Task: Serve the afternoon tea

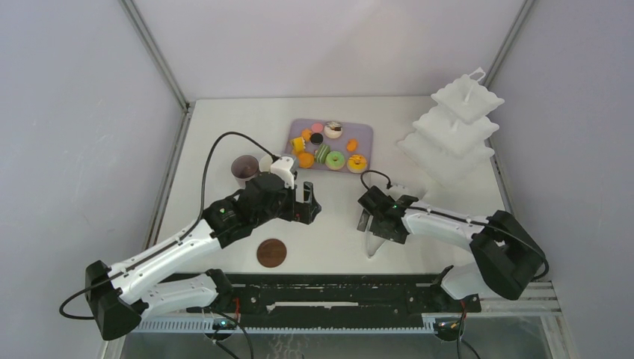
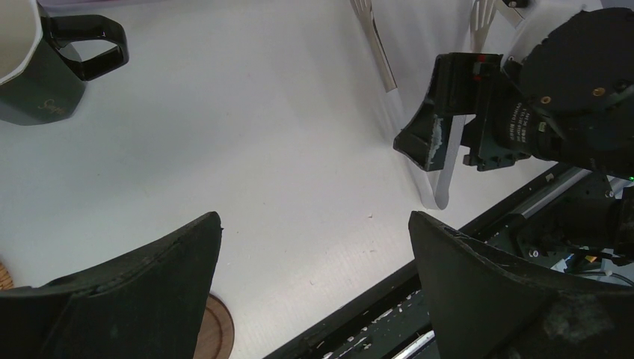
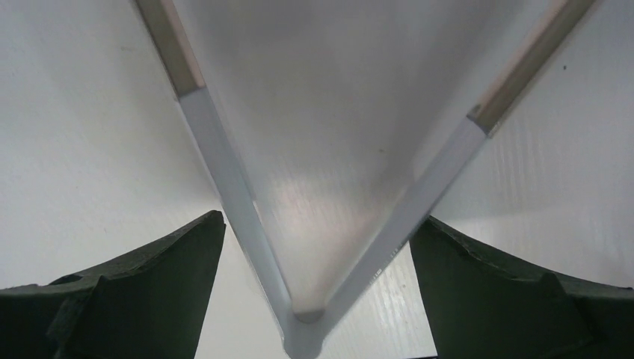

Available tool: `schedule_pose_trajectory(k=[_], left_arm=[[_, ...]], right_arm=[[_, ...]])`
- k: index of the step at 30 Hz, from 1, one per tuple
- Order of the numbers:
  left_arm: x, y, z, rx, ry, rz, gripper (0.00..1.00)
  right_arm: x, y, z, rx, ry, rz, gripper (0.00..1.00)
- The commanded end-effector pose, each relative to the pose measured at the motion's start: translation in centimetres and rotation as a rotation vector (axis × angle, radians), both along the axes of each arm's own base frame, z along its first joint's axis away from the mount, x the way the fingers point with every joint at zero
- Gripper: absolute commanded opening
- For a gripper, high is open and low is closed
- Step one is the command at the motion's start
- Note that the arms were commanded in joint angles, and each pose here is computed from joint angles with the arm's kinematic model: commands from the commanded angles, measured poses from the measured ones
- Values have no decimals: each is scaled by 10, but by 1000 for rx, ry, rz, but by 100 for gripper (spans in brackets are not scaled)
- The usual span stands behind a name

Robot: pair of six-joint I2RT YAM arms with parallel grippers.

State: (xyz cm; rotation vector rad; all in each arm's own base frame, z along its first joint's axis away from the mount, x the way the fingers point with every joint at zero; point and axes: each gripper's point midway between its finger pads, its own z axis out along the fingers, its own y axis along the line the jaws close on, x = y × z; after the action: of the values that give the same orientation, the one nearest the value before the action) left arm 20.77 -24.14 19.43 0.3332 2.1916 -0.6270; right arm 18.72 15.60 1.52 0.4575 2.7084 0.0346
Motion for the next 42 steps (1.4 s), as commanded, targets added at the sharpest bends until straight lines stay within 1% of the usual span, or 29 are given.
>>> schedule_pose_trajectory(k=[1,3,4,8,11,14,16,19,22,25,27,28,29,31,33,37,38,40,41,42], left_arm=[[5,-9,31,-71,-60,-10,100],[5,-9,30,-68,-59,-11,100],[4,-9,30,-69,-60,-11,100],[4,-7,28,-63,-59,-6,100],[4,-6,28,-61,-57,-4,100],[4,-6,25,-55,-56,-2,100],[4,-6,25,-53,-54,-3,100],[6,-8,25,-50,-54,-4,100],[7,-8,25,-51,-56,-1,100],[8,-8,25,-50,-59,1,100],[8,-9,23,-46,-53,-2,100],[8,-10,23,-45,-52,-2,100],[8,-10,22,-44,-51,-3,100],[9,-11,21,-42,-49,-2,100],[9,-11,20,-40,-47,-2,100],[10,-13,17,-35,-42,-4,100],[10,-14,16,-32,-44,-11,100],[12,-16,18,-24,-50,-22,100],[12,-16,18,-17,-53,-24,100],[14,-15,19,-10,-59,-23,100]], right_arm=[[20,4,2,-53,-55,-11,100],[21,4,-1,-67,-49,-2,99],[21,4,-3,-73,-49,3,95],[19,-1,-3,-106,-50,22,67],[17,-8,-1,-129,-59,41,52],[15,-12,3,-143,-70,91,40],[15,-15,7,-159,-82,159,28],[17,-17,14,-176,-107,230,26],[17,-21,20,-194,-122,275,17],[18,-23,22,-204,-134,305,16],[21,-20,22,-179,-143,313,16],[23,-18,22,-170,-148,320,13],[25,-19,22,-170,-150,320,11],[30,-18,22,-157,-149,324,11],[35,-17,20,-142,-146,326,14],[42,-12,10,-88,-115,357,23],[41,-9,7,-64,-94,374,27],[41,-8,6,-41,-72,378,42],[42,-8,5,-35,-65,378,47],[42,-8,5,-34,-62,375,51]])
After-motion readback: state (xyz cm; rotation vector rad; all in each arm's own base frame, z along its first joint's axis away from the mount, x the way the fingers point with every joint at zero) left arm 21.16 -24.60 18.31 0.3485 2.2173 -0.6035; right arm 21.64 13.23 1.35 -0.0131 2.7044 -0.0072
